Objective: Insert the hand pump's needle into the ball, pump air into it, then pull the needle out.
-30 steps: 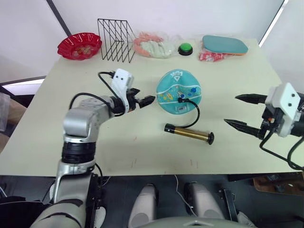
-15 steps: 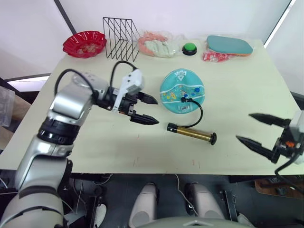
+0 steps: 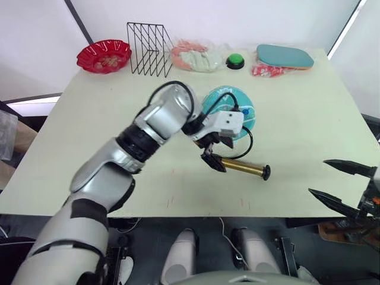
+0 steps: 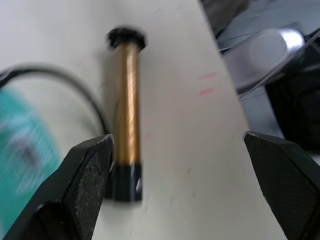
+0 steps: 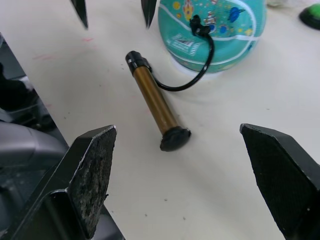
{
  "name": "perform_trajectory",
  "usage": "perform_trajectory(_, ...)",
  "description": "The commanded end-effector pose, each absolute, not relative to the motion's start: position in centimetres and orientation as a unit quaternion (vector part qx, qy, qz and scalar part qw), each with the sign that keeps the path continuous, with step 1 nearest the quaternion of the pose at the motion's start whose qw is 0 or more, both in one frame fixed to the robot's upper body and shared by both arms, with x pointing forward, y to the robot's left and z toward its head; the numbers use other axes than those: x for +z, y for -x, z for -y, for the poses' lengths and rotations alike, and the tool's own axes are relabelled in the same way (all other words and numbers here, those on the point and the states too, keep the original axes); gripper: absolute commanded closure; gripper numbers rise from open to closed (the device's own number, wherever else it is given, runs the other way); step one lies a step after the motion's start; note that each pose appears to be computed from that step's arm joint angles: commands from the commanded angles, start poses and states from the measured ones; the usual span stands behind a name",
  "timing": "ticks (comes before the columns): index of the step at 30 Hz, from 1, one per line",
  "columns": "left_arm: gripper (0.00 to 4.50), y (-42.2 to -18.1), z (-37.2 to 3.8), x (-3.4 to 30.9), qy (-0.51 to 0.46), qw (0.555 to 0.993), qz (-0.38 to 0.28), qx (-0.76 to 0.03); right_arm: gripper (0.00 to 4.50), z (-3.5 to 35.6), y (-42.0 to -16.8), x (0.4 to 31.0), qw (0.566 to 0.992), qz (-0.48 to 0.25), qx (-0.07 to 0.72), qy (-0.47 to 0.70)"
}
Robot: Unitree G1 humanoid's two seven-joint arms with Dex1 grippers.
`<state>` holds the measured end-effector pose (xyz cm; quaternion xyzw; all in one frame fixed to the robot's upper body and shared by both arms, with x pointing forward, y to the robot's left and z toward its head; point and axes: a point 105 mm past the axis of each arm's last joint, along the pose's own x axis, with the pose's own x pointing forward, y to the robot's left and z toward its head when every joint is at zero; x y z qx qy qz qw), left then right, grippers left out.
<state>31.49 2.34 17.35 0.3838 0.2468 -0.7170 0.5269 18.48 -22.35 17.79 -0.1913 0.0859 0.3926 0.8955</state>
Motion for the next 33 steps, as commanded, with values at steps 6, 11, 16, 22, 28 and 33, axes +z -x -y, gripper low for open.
perform_trajectory(6,0.09,-32.3,2.1,17.0,-0.46,0.471,-0.229,-0.717,0.35,23.1,-19.4,18.1,0.887,-0.081,0.404,0.211)
perform_trajectory(11,0.09,-32.9,3.9,15.8,-0.478,0.455,-0.236,-0.713,0.35,23.1,-20.1,17.8,0.879,-0.089,0.416,0.216)
perform_trajectory(16,0.09,-33.2,5.2,13.2,-0.497,0.435,-0.249,-0.708,0.35,22.7,-20.5,17.4,0.877,-0.092,0.418,0.219)
perform_trajectory(22,0.09,-33.7,5.6,11.2,-0.518,0.429,-0.257,-0.694,0.35,22.4,-20.7,16.9,0.877,-0.099,0.416,0.219)
perform_trajectory(28,0.09,-33.3,6.1,9.7,-0.53,0.416,-0.265,-0.69,0.35,22.3,-20.7,16.5,0.877,-0.108,0.413,0.22)
perform_trajectory(33,0.58,-33.2,6.6,8.8,-0.531,0.424,-0.274,-0.68,0.35,22.4,-20.4,16.2,0.879,-0.112,0.407,0.221)
